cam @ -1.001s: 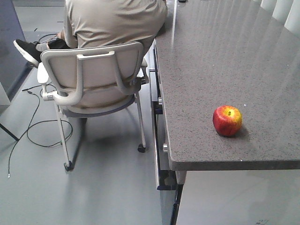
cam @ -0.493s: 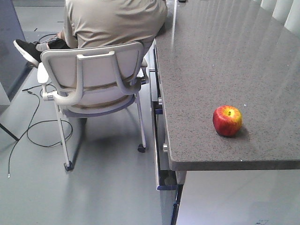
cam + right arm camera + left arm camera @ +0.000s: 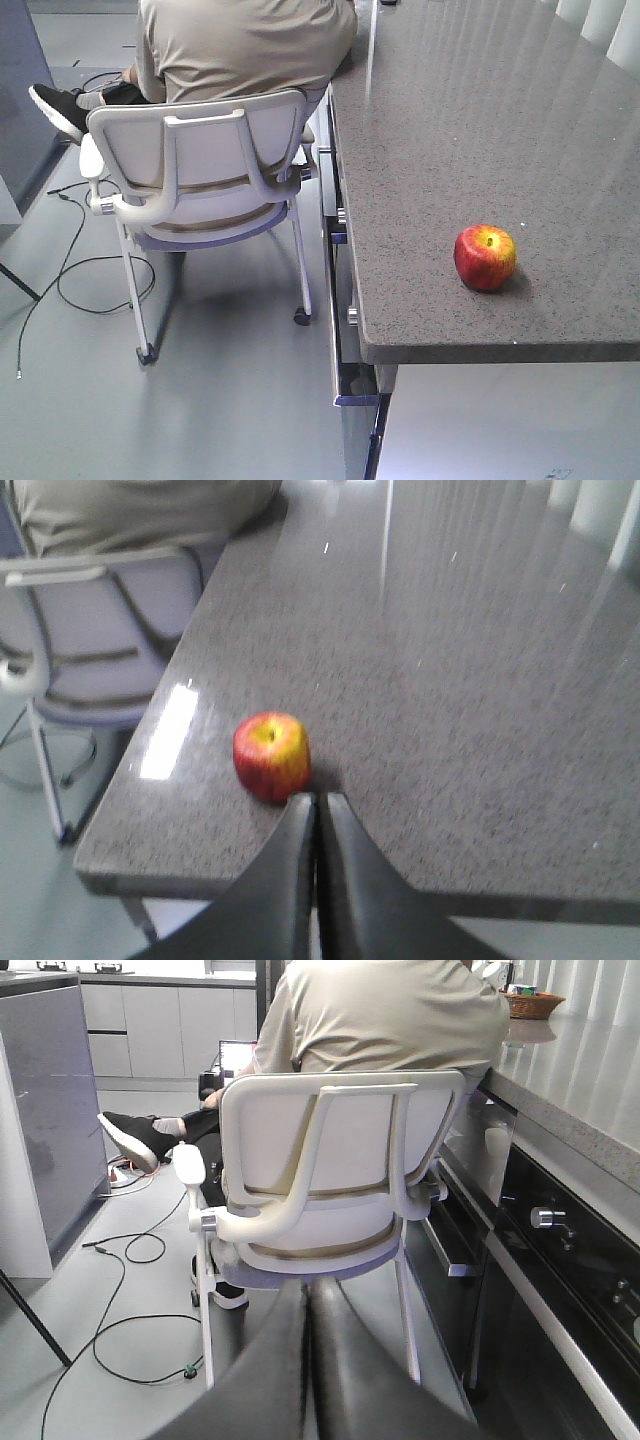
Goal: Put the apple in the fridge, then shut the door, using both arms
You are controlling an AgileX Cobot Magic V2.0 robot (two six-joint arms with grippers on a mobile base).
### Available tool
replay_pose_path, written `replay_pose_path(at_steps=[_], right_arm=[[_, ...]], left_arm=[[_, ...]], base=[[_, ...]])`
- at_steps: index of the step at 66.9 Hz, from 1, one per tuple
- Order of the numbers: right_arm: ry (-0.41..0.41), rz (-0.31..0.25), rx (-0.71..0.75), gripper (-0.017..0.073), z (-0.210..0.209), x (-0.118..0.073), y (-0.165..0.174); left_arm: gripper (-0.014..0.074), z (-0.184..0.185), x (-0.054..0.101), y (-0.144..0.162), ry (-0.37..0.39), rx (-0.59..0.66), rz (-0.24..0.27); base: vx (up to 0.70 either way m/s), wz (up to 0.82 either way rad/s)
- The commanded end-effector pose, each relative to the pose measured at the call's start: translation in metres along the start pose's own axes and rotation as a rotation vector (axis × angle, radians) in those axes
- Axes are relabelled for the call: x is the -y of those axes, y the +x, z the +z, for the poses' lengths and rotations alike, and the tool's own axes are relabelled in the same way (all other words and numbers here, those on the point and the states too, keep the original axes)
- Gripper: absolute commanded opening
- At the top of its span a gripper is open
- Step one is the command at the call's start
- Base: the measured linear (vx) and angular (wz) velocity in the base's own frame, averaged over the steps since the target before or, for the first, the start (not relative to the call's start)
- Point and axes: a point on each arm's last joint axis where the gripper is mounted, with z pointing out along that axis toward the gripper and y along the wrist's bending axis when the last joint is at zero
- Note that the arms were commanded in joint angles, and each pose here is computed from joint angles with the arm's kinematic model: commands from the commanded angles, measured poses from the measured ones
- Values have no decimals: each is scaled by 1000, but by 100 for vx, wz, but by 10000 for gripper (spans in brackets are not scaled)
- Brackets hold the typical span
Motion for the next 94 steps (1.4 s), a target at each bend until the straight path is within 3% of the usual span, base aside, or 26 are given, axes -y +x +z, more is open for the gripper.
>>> replay_pose_path(at_steps=[1,9,18,28,35,41,48,60,66,94], right_arm=[[-12,-16,2,-3,12,0,-19],[-22,-43,-126,5,38,3,-22],[-32,-65,-224,94,64,5,-24],[-68,-82,-291,355,95,6,-23],[-109,-82,-316,593,116,5,-24],[-134,-87,-335,730,131,5,-28],[-147,-91,-362,724,150,6,-33],[-158,-201,-426,718,191,-4,-40],[-144,-217,-462,716,212,-9,-41],[-152,-147,-609,701,284,-26,-38]], left_arm=[[-6,1,0,0,9,53,-15],[-6,1,0,0,9,53,-15],[-6,1,0,0,9,53,-15],[-6,1,0,0,9,53,-15],[-6,1,0,0,9,53,-15],[-6,1,0,0,9,53,-15],[-6,1,0,0,9,53,-15],[-6,1,0,0,9,53,-15],[-6,1,0,0,9,53,-15],[-6,1,0,0,9,53,-15]], base=[[0,0],[0,0],[0,0],[0,0],[0,0],[0,0],[0,0],[0,0],[0,0],[0,0]])
